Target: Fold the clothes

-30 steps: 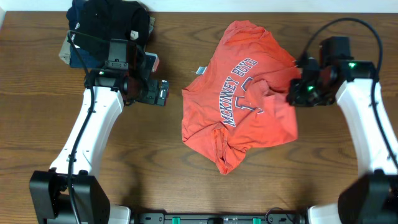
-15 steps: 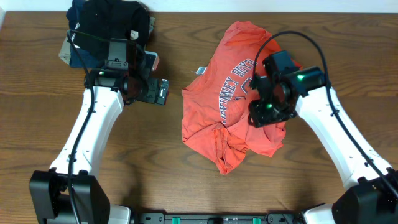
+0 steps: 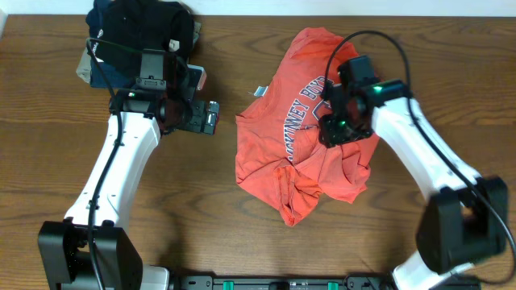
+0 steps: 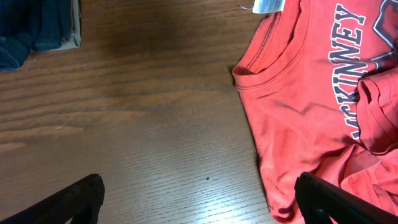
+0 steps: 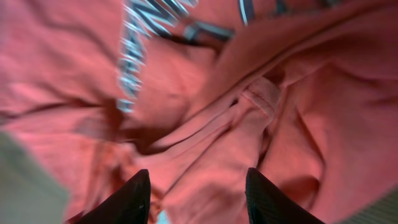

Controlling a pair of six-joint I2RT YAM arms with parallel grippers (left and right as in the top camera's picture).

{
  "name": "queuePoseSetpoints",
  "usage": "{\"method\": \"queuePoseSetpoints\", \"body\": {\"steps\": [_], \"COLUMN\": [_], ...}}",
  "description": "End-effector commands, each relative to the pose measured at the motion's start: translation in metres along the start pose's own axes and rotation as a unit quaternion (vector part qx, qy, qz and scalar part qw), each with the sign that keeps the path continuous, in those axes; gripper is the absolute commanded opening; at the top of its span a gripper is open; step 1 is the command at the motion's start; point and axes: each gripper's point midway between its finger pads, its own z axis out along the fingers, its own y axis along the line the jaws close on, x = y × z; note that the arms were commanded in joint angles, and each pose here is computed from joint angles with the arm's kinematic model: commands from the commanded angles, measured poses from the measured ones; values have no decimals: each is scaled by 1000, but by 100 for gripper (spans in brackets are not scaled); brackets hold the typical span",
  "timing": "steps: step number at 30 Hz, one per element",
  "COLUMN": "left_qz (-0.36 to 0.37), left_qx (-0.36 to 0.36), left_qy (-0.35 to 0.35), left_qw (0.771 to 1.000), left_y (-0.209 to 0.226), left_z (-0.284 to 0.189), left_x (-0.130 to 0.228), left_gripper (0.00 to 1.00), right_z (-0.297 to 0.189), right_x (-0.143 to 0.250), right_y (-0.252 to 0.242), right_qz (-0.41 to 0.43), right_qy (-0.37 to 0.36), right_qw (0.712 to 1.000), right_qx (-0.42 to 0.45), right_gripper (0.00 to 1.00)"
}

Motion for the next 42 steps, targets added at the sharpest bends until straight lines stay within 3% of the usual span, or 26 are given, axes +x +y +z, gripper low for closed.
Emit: {"method": "queuePoseSetpoints", "body": {"steps": [1, 7, 14, 23, 25, 29, 33, 37, 42], "left_qz": [4, 4, 4, 3, 3, 4, 4, 7, 23], "left_qx": [-1, -1, -1, 0, 0, -14, -19, -46, -46], "left_qy": [4, 4, 4, 6, 6, 7, 7, 4, -16], "left_qw": [1000, 1000, 1000, 1000, 1000, 1000, 1000, 999, 999], "left_y": [0, 0, 0, 0, 0, 5, 7, 15, 10], "left_z": [2, 2, 2, 2, 2, 2, 1, -6, -24], "left_x": [2, 2, 2, 3, 3, 3, 3, 1, -6], "left_gripper": [99, 99, 99, 99, 99, 99, 99, 99, 99], "right_z": [21, 39, 43, 63, 63, 56, 12, -69, -153], "right_x": [3, -7, -22, 0, -2, -20, -45, -66, -59], "right_y": [-21, -29, -34, -36, -36, -44, -61, -96, -150], "right_qz": [26, 31, 28, 33, 33, 43, 74, 111, 160], "right_qy": [25, 18, -10, 35, 31, 1, -39, -108, -181], "right_qw": [999, 999, 998, 998, 998, 998, 995, 986, 966], "right_qx": [36, 37, 47, 44, 44, 44, 47, 61, 92], "right_gripper": [48, 46, 26, 21, 6, 1, 1, 1, 1]}}
